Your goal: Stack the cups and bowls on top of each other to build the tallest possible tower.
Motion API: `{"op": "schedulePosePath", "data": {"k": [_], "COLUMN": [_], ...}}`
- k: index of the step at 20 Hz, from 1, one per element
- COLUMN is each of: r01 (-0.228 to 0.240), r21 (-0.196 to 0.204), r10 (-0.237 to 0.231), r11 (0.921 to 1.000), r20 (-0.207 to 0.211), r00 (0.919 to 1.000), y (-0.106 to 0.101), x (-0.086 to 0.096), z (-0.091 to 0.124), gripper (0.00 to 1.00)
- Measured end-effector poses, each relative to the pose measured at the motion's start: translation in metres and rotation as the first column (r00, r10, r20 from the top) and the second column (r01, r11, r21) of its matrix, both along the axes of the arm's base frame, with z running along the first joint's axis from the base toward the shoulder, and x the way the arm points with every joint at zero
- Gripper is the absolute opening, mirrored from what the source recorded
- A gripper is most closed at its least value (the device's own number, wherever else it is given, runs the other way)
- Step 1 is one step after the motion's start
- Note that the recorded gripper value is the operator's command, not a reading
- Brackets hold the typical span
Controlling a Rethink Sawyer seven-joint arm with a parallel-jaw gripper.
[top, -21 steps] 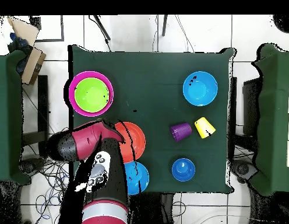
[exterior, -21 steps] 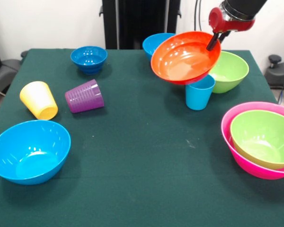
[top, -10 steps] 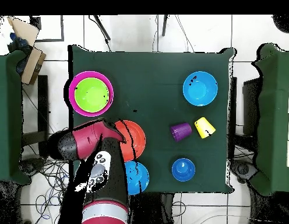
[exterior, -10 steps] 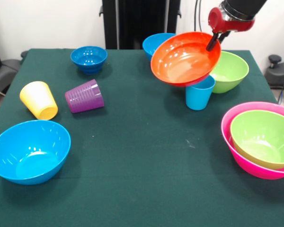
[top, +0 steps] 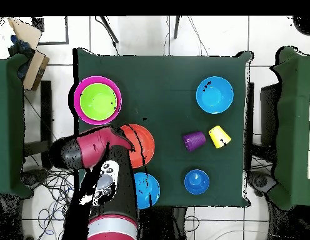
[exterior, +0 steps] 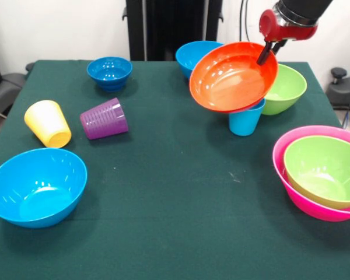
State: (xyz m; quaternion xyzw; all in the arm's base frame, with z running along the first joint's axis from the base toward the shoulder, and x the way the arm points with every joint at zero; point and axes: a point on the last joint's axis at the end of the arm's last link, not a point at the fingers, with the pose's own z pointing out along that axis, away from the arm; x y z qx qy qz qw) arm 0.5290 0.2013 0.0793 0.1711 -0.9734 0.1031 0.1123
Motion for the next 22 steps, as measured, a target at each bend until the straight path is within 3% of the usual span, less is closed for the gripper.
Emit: {"op": "schedulePosePath", "data": {"k": [11, 22], "r01": [0.003, 0.011], "r21": [0.004, -0.002], "r10": [-0.003, -0.011], "r11": [1.0000, 0.9999], "r20": [0.022, 0.008], "r00": [0.9997, 0.9999], "y": [0.0015, -0.0017], "x": [0.0110, 0.0078], "z": [0.0039, -0.0030], "gripper": [0.00, 0.00]}}
